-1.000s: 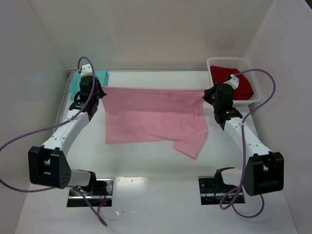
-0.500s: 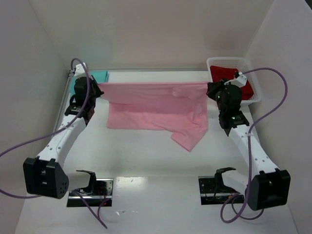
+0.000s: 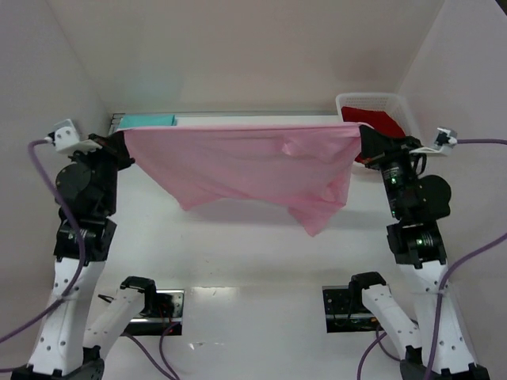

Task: Fold and stack the t-shirts
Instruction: Flatten out the tshirt

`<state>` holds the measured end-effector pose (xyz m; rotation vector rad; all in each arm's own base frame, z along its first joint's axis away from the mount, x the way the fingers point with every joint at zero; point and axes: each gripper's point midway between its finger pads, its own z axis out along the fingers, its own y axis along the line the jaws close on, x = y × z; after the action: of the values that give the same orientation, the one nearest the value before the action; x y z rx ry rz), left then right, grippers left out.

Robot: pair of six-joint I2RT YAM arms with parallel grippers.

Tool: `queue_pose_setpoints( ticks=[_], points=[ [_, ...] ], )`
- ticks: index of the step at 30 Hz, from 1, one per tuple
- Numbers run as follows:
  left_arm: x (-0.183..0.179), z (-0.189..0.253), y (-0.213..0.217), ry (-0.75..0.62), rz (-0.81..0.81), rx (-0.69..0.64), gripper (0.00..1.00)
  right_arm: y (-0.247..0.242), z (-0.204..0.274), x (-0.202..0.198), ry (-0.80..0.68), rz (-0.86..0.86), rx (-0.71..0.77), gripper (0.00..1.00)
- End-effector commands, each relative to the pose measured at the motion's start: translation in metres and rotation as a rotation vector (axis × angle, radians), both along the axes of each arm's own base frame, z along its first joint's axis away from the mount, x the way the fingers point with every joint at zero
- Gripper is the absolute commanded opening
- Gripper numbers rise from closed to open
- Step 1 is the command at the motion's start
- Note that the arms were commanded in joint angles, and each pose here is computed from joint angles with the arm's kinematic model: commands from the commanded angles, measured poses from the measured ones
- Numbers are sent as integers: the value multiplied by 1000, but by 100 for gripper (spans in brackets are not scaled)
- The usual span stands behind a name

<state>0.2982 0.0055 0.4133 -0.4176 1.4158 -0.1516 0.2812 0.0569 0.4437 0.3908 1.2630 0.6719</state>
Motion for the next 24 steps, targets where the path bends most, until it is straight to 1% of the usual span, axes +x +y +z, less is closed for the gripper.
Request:
queue_pose_setpoints(
  ticks=[1,2,4,5,6,7,8,10,12,13,14,15,17,18,19,20,22,23,24],
  points=[
    [-31,36,26,-88,120,-4,0,-19,51,-38,-120,-69,31,0],
    [-34,43,27,-97,122,5,0,-20,57,-44,-132,-69,33,0],
    [-25,41,26,-76,122,8,0,-20,54,-38,-114,-72,20,0],
    [-17,35,26,-54,122,11,0,-20,50,-31,-96,-81,20,0],
    [2,24,24,-3,122,28,0,-24,45,-24,-78,-105,14,0],
    [13,18,20,24,101,34,0,-22,32,-6,-24,-105,5,0],
    [38,-5,15,98,85,36,0,-24,13,8,23,-126,15,0],
    [60,-31,8,169,62,37,0,-24,-10,28,80,-133,16,0],
    [87,-61,3,231,46,36,0,-22,-50,57,186,-143,21,0],
    [94,-73,1,257,37,38,0,-22,-70,72,239,-154,13,0],
    [100,-84,0,278,37,41,0,-21,-80,78,256,-153,19,0],
    [110,-102,-1,327,36,46,0,-22,-100,85,294,-163,13,0],
    [122,-117,0,356,45,50,0,-25,-126,94,341,-174,6,0],
    [132,-134,3,399,54,53,0,-24,-137,102,354,-174,4,0],
    [138,-137,2,401,54,53,0,-26,-145,106,369,-185,2,0],
    [145,-157,2,450,52,69,0,-25,-160,113,399,-186,-4,0],
    [156,-166,3,459,62,71,0,-24,-168,121,410,-187,-18,0],
    [162,-181,2,489,61,75,0,-25,-178,124,427,-188,-35,0],
    [166,-187,2,494,61,75,0,-21,-184,132,427,-174,-49,0]
  ],
)
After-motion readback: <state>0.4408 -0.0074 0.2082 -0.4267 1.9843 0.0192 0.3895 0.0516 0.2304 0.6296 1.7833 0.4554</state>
